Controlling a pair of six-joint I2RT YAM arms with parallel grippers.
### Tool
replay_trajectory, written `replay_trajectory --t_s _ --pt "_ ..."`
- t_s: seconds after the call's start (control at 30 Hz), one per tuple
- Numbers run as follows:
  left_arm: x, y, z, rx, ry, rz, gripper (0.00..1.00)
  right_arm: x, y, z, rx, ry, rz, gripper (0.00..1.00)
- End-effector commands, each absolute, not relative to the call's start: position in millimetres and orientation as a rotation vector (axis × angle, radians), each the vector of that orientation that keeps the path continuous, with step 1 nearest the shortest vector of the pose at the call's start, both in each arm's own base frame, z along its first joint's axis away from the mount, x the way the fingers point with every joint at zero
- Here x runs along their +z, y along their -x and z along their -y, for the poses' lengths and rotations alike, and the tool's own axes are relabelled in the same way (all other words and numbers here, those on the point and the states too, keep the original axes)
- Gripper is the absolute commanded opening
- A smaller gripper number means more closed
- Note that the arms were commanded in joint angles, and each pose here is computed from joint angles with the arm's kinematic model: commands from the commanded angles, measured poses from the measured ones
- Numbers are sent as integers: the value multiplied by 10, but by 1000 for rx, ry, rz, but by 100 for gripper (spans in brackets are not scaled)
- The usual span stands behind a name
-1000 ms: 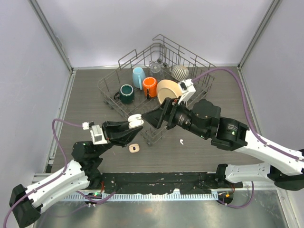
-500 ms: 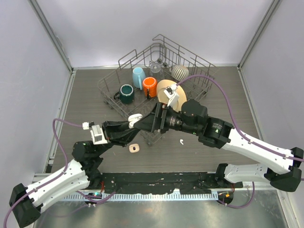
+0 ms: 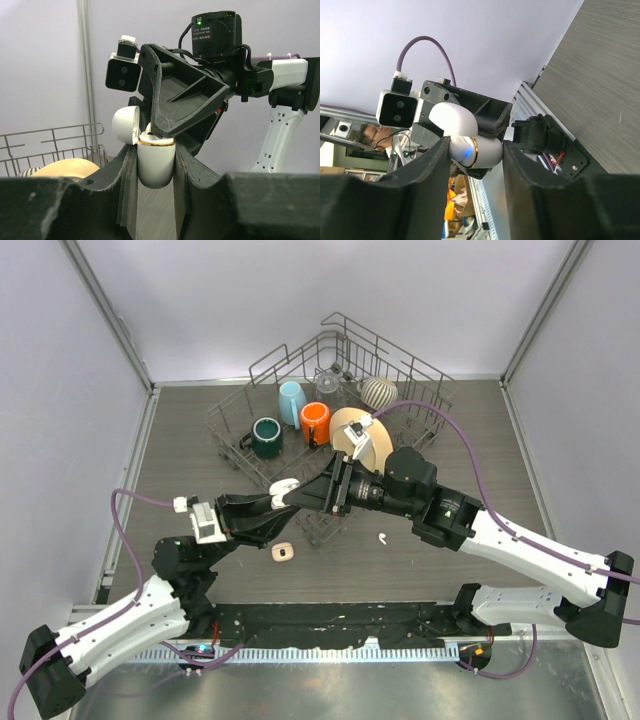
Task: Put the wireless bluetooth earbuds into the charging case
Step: Place the earbud in the charging case.
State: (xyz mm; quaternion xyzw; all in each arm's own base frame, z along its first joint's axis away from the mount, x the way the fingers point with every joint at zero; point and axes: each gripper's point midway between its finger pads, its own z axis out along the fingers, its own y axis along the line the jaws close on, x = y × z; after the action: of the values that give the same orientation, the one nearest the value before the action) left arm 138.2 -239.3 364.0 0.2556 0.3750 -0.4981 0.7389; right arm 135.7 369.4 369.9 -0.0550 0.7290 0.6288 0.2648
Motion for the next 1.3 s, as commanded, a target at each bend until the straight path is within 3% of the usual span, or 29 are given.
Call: replay_trajectory --t_s 0.0,0.17,0.27,0.47,0.9,1.1,1.2,1.27 --pt "3813 -1318 2327 -1093 -544 -749 0 3966 -1319 -3685 1795 173 -1862 31" --pt "3763 -1341 2335 -1092 -542 -771 0 3941 -1317 -3700 1779 203 -1865 12" --pt "3722 -1360 2355 -1095 -544 -793 0 3900 -1340 -3712 1741 222 -1881 7" --pt "3663 -1371 2368 -1096 -552 -822 0 3814 -1413 -3665 1620 238 -1933 2" --pt "3579 -1386 2435 -1099 -587 -862 0 3751 -1508 -3616 1471 297 -1968 1" --pt "3544 -1371 2464 -1107 -607 -869 0 3762 -1521 -3573 1443 298 -1967 8" --pt "3538 -1370 2456 -1105 -604 -868 0 3753 -1525 -3556 1433 293 -1965 22" --pt "3536 -1372 2453 -1103 -603 -868 0 3783 -1540 -3524 1425 280 -1953 36"
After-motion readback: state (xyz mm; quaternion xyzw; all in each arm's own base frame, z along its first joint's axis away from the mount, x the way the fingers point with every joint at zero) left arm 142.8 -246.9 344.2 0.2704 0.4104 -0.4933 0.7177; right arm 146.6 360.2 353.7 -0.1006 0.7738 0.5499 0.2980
